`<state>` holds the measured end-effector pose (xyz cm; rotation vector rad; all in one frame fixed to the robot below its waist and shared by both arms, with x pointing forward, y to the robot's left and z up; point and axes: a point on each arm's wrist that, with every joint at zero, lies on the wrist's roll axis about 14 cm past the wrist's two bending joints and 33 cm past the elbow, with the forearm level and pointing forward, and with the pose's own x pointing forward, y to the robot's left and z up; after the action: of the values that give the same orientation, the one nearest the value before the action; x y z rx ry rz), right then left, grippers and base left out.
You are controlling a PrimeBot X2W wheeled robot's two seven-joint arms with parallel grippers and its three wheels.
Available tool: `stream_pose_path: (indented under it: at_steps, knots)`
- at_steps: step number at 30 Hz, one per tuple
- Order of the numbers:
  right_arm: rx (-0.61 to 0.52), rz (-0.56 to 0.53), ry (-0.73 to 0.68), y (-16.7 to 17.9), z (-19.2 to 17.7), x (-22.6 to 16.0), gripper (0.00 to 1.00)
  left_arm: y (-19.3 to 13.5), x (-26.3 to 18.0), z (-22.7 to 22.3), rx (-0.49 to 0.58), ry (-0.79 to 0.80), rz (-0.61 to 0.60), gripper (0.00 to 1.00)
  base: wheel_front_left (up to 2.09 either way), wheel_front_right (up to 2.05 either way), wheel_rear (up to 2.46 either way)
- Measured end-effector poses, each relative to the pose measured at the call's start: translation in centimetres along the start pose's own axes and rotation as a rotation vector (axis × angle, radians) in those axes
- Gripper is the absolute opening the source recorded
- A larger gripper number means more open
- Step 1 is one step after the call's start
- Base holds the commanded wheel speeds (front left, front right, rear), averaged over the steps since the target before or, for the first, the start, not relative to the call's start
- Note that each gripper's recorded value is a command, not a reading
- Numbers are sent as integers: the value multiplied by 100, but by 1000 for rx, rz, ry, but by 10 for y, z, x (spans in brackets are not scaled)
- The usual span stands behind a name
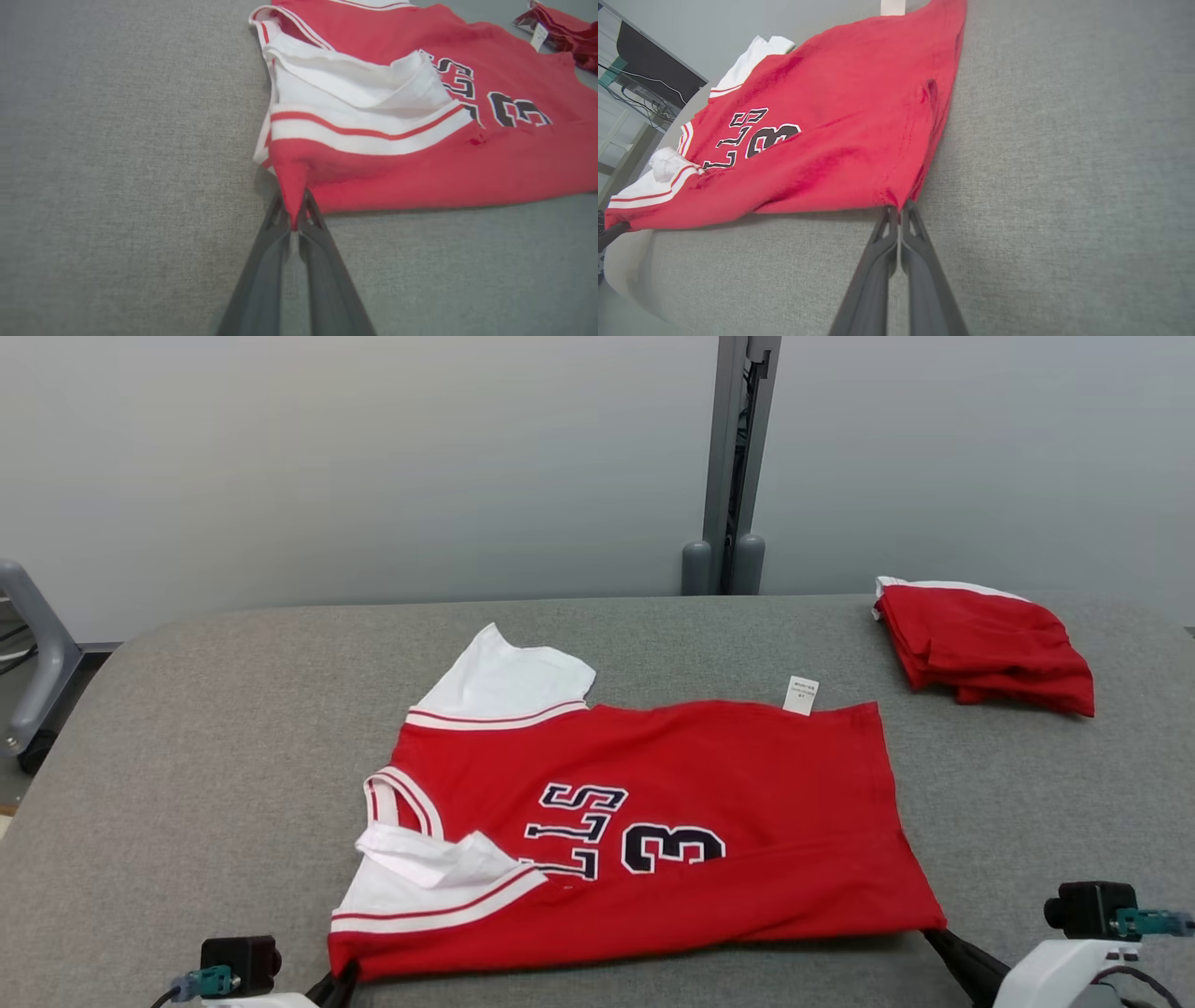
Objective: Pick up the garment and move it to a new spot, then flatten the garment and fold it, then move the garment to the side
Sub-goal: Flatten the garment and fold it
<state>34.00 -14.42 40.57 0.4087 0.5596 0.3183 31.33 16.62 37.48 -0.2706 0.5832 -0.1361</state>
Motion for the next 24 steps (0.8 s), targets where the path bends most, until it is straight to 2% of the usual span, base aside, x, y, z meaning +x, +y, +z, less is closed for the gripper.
stream_pose_path:
  at_steps: [5,16,24]
  knots:
    - [17,-4,18,-7,-5,-15,0,-1,-13,-5,0,17,-5,0,0,0,0]
    - [79,-36,114,-22,-42,-47,0,-4,-42,-25,12,108,1,0,0,0,0]
    - [113,-54,181,-25,-59,-58,0,-8,-53,-41,2,188,-2,0,0,0,0]
